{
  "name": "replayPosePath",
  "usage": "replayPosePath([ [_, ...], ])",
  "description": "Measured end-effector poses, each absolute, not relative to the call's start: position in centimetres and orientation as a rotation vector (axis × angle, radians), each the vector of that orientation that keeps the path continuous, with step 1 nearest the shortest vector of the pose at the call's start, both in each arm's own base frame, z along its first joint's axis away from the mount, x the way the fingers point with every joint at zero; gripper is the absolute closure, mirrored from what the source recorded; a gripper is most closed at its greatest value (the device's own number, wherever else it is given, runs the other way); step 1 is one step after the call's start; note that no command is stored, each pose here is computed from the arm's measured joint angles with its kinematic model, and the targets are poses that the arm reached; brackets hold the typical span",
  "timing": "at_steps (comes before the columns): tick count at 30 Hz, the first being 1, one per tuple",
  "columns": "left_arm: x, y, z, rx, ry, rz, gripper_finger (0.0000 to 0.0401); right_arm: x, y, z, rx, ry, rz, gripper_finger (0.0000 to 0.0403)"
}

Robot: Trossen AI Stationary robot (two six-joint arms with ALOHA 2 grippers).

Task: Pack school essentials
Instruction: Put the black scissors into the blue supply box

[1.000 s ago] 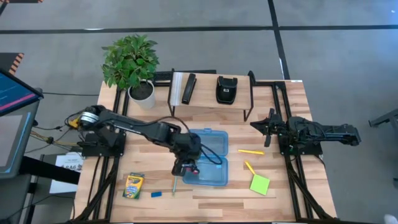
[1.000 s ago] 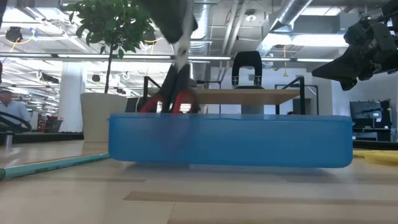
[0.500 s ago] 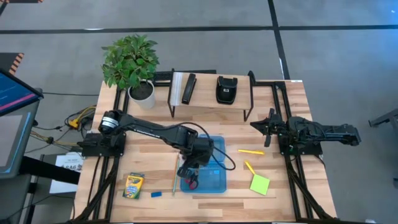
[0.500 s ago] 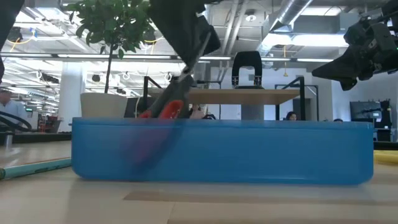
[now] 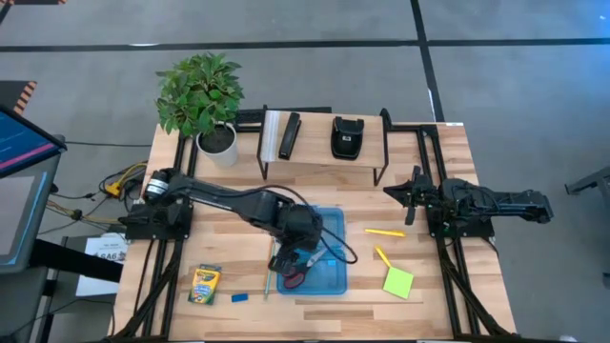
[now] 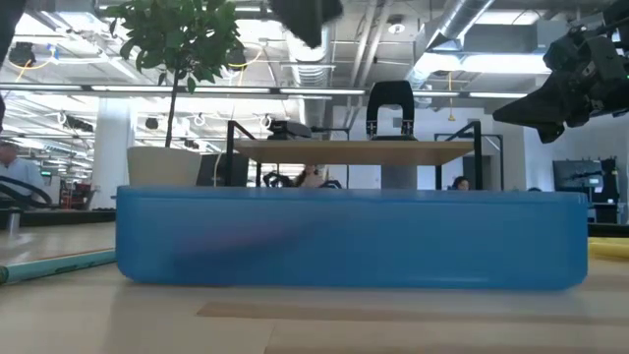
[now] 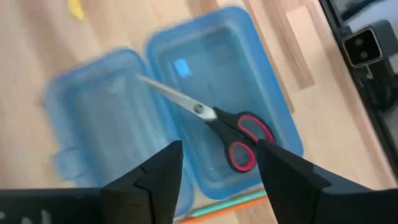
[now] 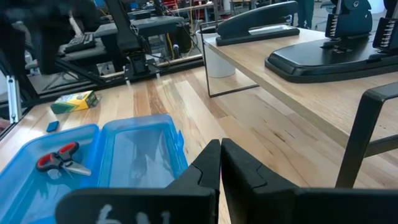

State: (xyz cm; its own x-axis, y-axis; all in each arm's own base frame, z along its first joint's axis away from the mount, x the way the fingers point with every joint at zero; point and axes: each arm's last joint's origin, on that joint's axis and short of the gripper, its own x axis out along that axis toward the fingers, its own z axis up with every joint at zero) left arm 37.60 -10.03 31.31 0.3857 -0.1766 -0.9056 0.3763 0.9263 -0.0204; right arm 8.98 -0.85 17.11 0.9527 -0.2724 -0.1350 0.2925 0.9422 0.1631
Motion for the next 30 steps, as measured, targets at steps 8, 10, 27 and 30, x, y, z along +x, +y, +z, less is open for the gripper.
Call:
replayPosePath([
  [8, 30.2, -12.0, 36.0, 0.224, 0.835, -0.274, 0.0228, 9.0, -0.8, 17.1, 0.183, 0.111, -0.288, 0.0365],
  [10, 28.3, -12.3, 35.9, 0.191, 0.712, -0.292, 0.0233, 9.0, -0.8, 17.1, 0.183, 0.111, -0.289, 0.0365],
  [27, 17.9, -11.9, 27.8, -0.063, 0.039, -0.232, 0.0239, 9.0, -0.8, 17.1, 0.183, 0.112, -0.289, 0.0365],
  [30, 17.7, -11.8, 26.7, -0.066, 0.019, -0.225, 0.0239, 9.0, -0.8, 17.1, 0.183, 0.111, -0.288, 0.0365],
])
